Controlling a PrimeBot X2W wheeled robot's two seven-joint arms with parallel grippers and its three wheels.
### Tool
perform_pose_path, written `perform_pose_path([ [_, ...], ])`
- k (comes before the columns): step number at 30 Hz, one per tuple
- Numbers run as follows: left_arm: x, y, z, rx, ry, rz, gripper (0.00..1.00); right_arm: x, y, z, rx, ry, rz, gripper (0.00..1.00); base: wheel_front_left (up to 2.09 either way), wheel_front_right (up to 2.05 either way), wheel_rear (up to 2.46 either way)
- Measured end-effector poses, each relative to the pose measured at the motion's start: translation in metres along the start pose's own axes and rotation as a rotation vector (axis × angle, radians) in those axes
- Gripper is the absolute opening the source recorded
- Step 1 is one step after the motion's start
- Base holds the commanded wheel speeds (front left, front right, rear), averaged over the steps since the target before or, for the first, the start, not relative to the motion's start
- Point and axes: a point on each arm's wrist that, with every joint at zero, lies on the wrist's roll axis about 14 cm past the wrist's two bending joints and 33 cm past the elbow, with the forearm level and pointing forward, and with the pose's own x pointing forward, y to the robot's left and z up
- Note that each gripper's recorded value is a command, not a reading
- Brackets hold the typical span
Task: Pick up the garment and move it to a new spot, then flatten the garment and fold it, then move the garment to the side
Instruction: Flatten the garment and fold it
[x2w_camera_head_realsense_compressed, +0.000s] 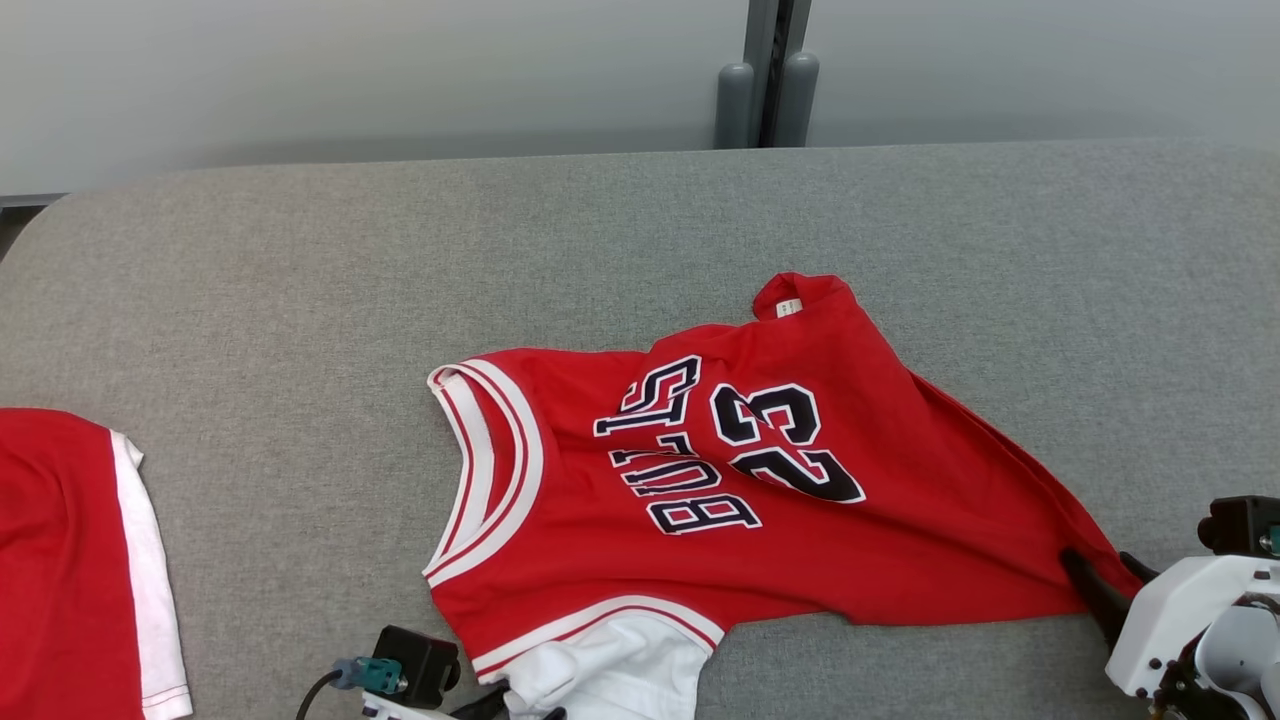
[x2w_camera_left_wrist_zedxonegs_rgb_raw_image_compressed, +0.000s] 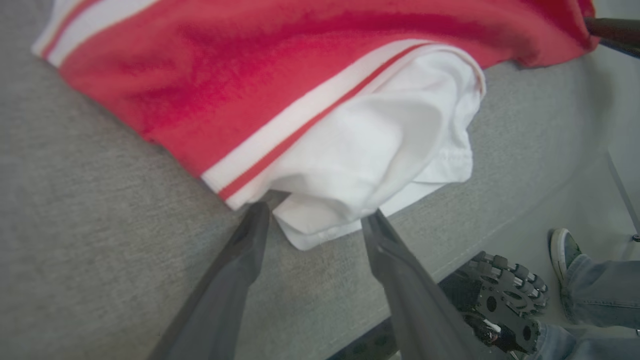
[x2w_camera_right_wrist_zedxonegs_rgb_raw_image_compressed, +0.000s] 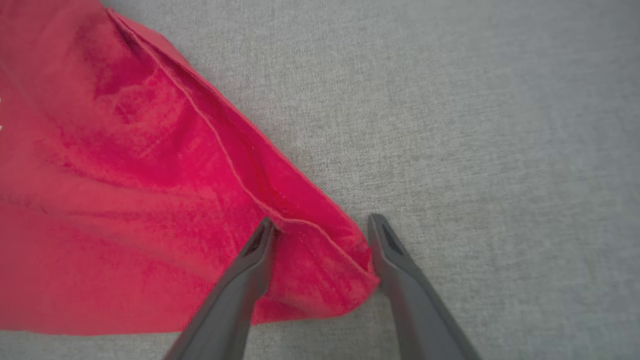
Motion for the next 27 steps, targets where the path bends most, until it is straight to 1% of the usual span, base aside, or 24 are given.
perform_pose_path([
  [1, 0.001, 0.0, 0.0, -0.004, 0.001, -0.003, 0.55, 0.0, 0.001, -0.001, 0.003, 0.003, 0.002, 0.56, 0.0, 0.0, 0.0],
  [2, 0.001, -0.001, -0.001, -0.003, 0.0, -0.005, 0.46, 0.001, 0.002, -0.002, 0.008, 0.005, 0.006, 0.41, 0.0, 0.0, 0.0],
  [3, 0.002, -0.001, -0.001, -0.004, 0.001, -0.007, 0.38, 0.001, 0.003, -0.002, 0.008, 0.008, 0.011, 0.31, 0.0, 0.0, 0.0],
  [4, 0.003, -0.002, 0.0, -0.005, 0.0, -0.011, 0.25, 0.001, 0.005, -0.003, 0.008, 0.01, 0.016, 0.16, 0.0, 0.0, 0.0],
  [5, 0.003, -0.003, 0.001, -0.004, -0.003, -0.014, 0.01, 0.002, 0.006, -0.003, 0.007, 0.012, 0.02, 0.16, 0.0, 0.0, 0.0],
  [6, 0.004, -0.003, 0.001, -0.005, -0.003, -0.017, 0.0, 0.002, 0.008, -0.004, 0.009, 0.014, 0.025, 0.0, 0.0, 0.0, 0.0],
  [13, 0.001, -0.004, -0.001, 0.0, 0.002, -0.03, 0.0, 0.002, 0.014, 0.001, 0.02, -0.007, 0.048, 0.0, 0.0, 0.0, 0.0],
  [15, -0.002, -0.006, 0.004, -0.003, -0.016, -0.04, 0.0, 0.0, 0.023, 0.007, 0.037, -0.033, 0.079, 0.0, 0.0, 0.0, 0.0],
  [18, -0.011, -0.006, 0.012, -0.012, -0.049, -0.048, 0.0, -0.005, 0.037, 0.026, 0.044, -0.103, 0.128, 0.0, 0.0, 0.0, 0.0],
  [19, -0.019, -0.004, 0.016, -0.015, -0.067, -0.044, 0.0, -0.012, 0.045, 0.043, 0.053, -0.164, 0.161, 0.0, 0.0, 0.0, 0.0],
  [22, -0.033, -0.002, 0.031, -0.027, -0.121, -0.042, 0.0, -0.023, 0.056, 0.063, 0.072, -0.239, 0.213, 0.0, 0.0, 0.0, 0.0],
  [27, -0.059, -0.003, 0.049, -0.028, -0.182, -0.046, 0.0, -0.043, 0.06, 0.081, 0.108, -0.314, 0.264, 0.0, 0.0, 0.0, 0.0],
])
